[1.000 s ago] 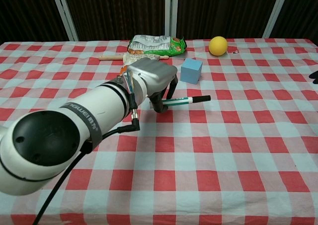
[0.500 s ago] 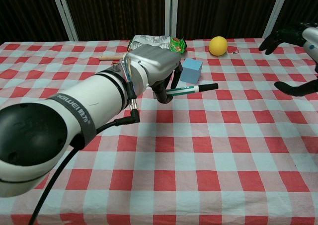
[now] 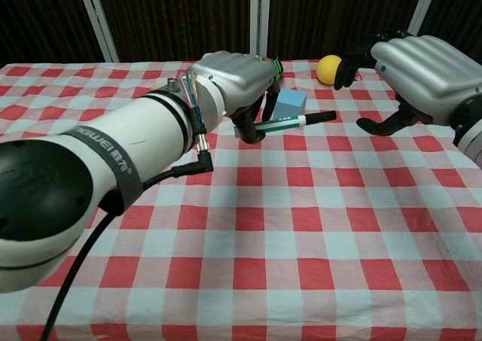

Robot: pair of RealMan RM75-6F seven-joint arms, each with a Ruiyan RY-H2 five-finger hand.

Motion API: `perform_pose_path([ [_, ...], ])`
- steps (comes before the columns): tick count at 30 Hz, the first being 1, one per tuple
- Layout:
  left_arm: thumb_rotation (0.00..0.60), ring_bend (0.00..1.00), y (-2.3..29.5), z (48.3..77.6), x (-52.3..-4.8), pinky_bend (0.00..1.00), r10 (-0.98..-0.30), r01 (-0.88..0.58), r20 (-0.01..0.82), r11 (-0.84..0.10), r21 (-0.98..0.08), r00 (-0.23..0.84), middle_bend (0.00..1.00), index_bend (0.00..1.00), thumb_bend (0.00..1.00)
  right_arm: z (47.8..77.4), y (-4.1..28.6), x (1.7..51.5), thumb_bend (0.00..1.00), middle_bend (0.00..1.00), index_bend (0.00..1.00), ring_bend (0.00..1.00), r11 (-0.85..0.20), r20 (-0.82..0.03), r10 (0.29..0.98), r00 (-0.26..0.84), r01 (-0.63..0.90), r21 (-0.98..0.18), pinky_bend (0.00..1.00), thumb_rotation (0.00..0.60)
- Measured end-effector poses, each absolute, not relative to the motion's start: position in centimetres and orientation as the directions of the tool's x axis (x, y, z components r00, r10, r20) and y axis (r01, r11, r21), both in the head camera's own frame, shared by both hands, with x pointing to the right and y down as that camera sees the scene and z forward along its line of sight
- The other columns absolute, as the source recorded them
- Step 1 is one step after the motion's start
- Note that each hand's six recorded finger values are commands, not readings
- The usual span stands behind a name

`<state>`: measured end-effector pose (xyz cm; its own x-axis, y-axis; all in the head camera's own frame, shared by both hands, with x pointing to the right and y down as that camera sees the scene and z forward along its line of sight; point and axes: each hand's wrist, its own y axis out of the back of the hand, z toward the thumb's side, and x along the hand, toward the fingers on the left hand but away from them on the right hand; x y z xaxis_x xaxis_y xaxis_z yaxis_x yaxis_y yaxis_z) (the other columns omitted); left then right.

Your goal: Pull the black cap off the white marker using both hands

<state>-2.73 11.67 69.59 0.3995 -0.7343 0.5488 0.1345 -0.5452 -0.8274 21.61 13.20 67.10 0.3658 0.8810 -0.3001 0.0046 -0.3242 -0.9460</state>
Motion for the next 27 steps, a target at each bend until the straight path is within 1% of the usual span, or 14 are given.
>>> perform_pose_path([
  [6,0.600,0.97,11.8,69.7,-2.5,0.90,-0.730,0.151,0.558,-0.547,-0.823,0.394,0.60,0.56,0.40,68.2,13.3,20.3,0.25,0.38,0.42,0.13,-0.326,-0.303,0.874,0.380,-0.005,-0.945,0.06,0.600],
  [14,0.600,0.97,11.9,69.8,-2.1,0.91,-0.728,0.161,0.565,-0.550,-0.819,0.389,0.60,0.56,0.41,68.9,13.6,19.1,0.25,0.42,0.46,0.15,-0.313,-0.293,0.874,0.388,-0.011,-0.950,0.06,0.600],
  [27,0.600,0.97,11.9,69.4,-2.2,0.91,-0.729,0.158,0.562,-0.549,-0.821,0.390,0.60,0.56,0.41,69.6,13.8,18.4,0.25,0.44,0.48,0.16,-0.323,-0.297,0.875,0.383,0.005,-0.946,0.07,0.600],
])
